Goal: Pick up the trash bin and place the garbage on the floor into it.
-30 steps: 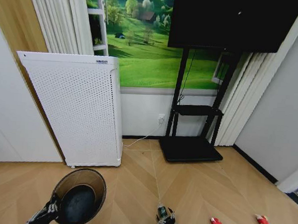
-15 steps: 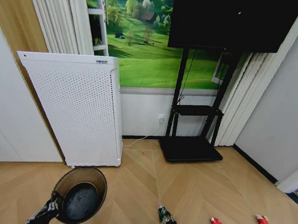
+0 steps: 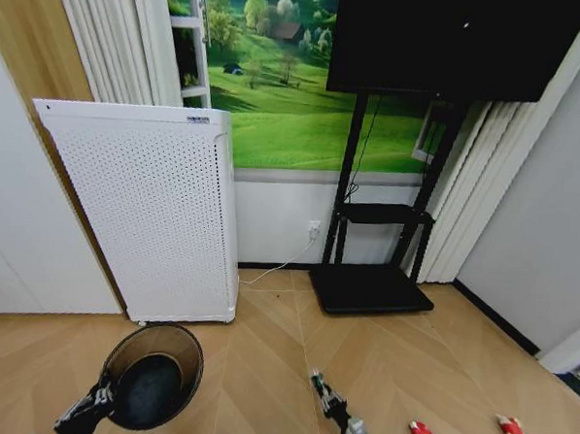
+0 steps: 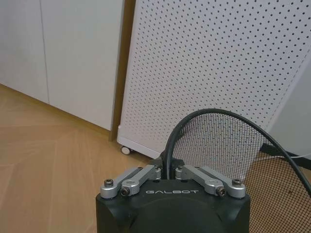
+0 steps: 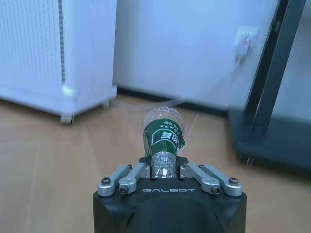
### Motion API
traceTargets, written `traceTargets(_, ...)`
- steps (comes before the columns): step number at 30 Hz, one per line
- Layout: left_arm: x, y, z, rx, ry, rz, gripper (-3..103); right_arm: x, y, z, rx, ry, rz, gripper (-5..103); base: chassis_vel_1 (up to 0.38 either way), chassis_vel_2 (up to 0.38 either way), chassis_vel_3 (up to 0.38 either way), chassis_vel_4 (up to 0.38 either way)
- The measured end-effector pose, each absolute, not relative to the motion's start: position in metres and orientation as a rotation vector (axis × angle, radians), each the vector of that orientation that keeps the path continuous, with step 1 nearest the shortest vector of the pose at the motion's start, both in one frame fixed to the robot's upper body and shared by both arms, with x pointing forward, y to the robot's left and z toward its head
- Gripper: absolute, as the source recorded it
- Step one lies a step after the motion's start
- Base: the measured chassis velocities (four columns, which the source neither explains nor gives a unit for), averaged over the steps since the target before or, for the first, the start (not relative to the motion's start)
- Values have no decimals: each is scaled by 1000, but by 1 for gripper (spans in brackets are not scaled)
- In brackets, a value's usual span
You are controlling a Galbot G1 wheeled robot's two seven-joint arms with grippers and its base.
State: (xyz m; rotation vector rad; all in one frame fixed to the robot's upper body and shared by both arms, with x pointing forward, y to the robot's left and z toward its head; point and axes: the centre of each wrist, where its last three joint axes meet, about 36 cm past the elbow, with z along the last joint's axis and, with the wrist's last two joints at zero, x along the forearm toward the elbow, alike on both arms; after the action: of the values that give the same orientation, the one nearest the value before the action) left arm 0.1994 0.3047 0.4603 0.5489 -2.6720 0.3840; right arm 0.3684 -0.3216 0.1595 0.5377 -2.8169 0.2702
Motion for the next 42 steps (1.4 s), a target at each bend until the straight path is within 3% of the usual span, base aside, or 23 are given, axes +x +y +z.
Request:
traceTargets(8,238,305,437,530,-2679,408,7,382,-352,225,608,-2920,359,22,0,0,0,0)
traceTargets(15,296,301,407,459,-2673,450,7,354,-363,278,720,-2975,331,22,0,0,0,0)
traceTargets(26,367,224,356,243,-2656,489,7,319,-273,301,1056,-2953,233,22,0,0,0,0)
traceTargets(42,362,174,318,204,-2581,470,7,343,-200,295,1173,-2942,54,22,0,0,0,0)
